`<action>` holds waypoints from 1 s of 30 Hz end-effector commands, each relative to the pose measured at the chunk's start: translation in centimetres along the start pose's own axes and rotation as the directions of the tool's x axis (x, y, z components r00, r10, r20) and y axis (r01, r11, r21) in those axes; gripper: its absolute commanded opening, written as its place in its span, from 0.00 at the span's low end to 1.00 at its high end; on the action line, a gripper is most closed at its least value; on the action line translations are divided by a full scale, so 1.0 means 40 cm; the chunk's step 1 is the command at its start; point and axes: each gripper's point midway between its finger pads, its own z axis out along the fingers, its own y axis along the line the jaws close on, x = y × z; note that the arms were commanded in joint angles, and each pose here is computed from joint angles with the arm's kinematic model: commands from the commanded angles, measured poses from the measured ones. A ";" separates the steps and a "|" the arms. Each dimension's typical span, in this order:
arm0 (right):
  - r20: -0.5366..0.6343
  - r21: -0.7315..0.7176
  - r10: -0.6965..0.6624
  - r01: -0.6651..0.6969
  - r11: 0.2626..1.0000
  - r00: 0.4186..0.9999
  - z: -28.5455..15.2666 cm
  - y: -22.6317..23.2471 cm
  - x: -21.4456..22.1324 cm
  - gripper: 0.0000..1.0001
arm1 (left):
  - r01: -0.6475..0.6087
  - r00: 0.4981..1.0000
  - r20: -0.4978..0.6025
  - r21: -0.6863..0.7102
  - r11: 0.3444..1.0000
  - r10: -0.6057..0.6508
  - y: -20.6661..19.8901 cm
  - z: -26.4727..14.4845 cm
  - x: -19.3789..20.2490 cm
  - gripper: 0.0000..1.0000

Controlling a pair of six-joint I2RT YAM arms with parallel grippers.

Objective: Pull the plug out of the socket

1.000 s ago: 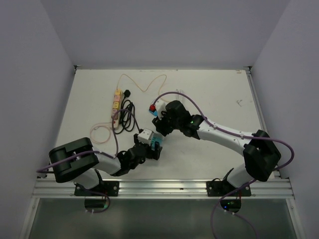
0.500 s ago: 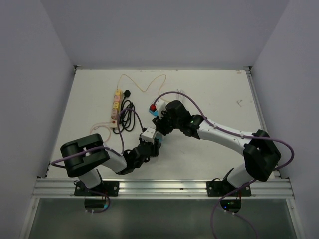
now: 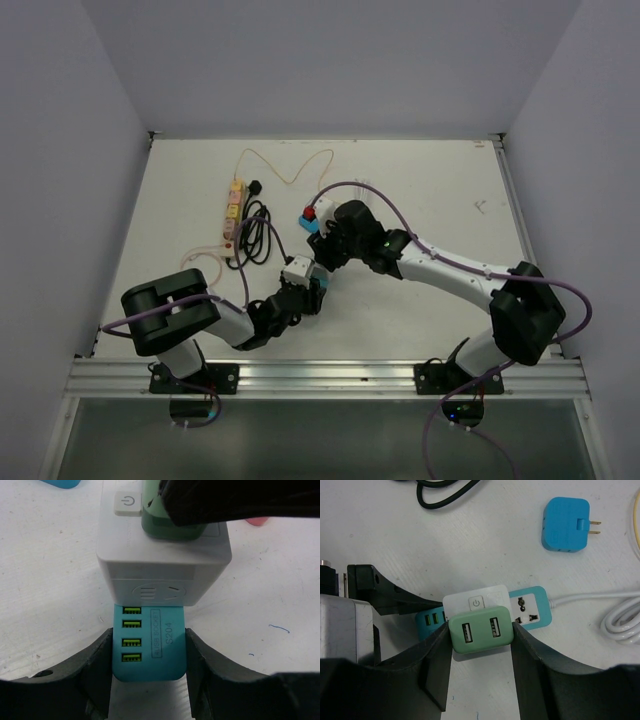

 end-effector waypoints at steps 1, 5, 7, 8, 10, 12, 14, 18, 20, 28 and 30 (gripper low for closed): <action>0.237 0.031 0.049 -0.058 0.998 0.970 -0.081 -0.039 -0.197 0.00 | 0.036 0.998 -0.055 0.043 0.998 -0.034 -0.025 0.002 0.034 0.00; 0.302 0.037 0.053 -0.068 0.997 0.952 -0.111 -0.053 -0.232 0.00 | 0.032 0.996 -0.081 0.062 0.998 -0.027 -0.038 0.011 0.050 0.00; 0.333 0.032 0.055 -0.069 0.997 0.941 -0.128 -0.056 -0.247 0.00 | 0.028 0.995 -0.093 0.070 0.997 -0.022 -0.044 0.015 0.057 0.00; 0.356 0.033 0.053 -0.069 0.997 0.933 -0.142 -0.059 -0.256 0.00 | 0.028 0.995 -0.098 0.074 0.997 -0.020 -0.048 0.019 0.060 0.00; 0.392 0.032 0.050 -0.068 0.997 0.919 -0.159 -0.065 -0.274 0.00 | 0.027 0.994 -0.106 0.083 0.996 -0.018 -0.053 0.020 0.065 0.00; 0.417 0.039 0.048 -0.070 0.997 0.908 -0.177 -0.077 -0.286 0.00 | 0.026 0.993 -0.115 0.089 0.996 -0.015 -0.057 0.022 0.070 0.00; 0.442 0.036 0.039 -0.061 0.997 0.896 -0.190 -0.076 -0.301 0.00 | 0.022 0.992 -0.126 0.088 0.996 -0.011 -0.058 0.027 0.077 0.00; 0.469 0.028 0.017 -0.034 0.999 0.883 -0.208 -0.069 -0.322 0.00 | 0.014 0.989 -0.145 0.093 0.996 0.000 -0.064 0.035 0.086 0.00; 0.473 0.008 0.013 -0.019 1.000 0.881 -0.212 -0.059 -0.325 0.00 | 0.012 0.989 -0.147 0.094 0.996 0.002 -0.066 0.037 0.087 0.00; 0.361 0.017 0.020 -0.028 0.999 0.933 -0.195 -0.071 -0.307 0.00 | 0.007 0.988 -0.155 0.086 0.996 0.006 -0.063 0.039 0.091 0.00; 0.311 0.006 0.041 -0.045 0.999 0.949 -0.192 -0.074 -0.299 0.00 | 0.005 0.988 -0.157 0.084 0.996 0.008 -0.062 0.040 0.091 0.00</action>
